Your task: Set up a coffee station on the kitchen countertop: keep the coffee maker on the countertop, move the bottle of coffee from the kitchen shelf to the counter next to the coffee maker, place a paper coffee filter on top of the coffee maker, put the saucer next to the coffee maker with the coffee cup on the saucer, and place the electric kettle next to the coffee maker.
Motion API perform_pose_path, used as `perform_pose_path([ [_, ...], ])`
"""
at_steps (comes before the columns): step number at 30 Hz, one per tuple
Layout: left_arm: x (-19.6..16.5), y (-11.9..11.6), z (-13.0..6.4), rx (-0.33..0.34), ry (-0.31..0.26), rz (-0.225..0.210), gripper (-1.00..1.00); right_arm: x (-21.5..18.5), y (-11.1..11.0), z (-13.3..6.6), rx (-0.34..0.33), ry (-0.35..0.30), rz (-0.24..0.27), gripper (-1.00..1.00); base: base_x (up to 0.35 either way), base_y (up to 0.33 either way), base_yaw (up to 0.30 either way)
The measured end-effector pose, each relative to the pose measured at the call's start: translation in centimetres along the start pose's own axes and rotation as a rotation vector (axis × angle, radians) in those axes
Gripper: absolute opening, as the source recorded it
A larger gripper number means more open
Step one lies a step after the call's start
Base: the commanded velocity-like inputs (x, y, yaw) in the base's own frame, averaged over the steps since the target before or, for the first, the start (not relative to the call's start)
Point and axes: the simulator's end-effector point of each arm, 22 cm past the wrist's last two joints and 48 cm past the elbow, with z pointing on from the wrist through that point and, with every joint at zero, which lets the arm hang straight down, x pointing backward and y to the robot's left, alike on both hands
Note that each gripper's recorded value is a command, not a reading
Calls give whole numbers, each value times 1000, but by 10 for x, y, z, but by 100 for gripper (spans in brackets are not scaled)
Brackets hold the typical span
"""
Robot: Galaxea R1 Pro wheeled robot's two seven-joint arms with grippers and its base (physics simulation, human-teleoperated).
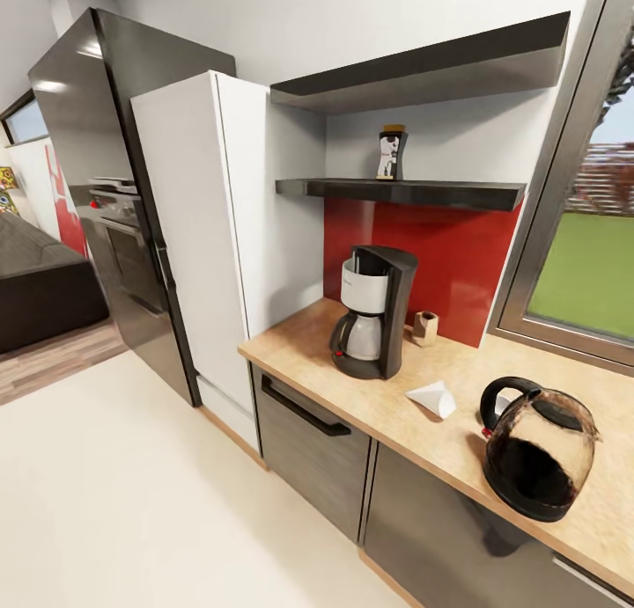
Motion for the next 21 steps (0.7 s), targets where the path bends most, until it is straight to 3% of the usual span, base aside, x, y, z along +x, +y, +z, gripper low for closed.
perform_pose_path([
  [4,-1,-1,0,1,-1,0,100,-69,3,-6,-7,-145,-1,100,0,0,0],
  [10,-1,-1,0,1,-2,1,100,-179,10,-39,-21,-387,-4,100,0,0,0],
  [15,-1,-1,0,2,-2,1,100,-248,14,-75,-29,-548,-6,100,0,0,0],
  [21,-2,-1,0,2,-5,1,100,-330,32,-141,-61,-765,-30,100,0,0,0],
])
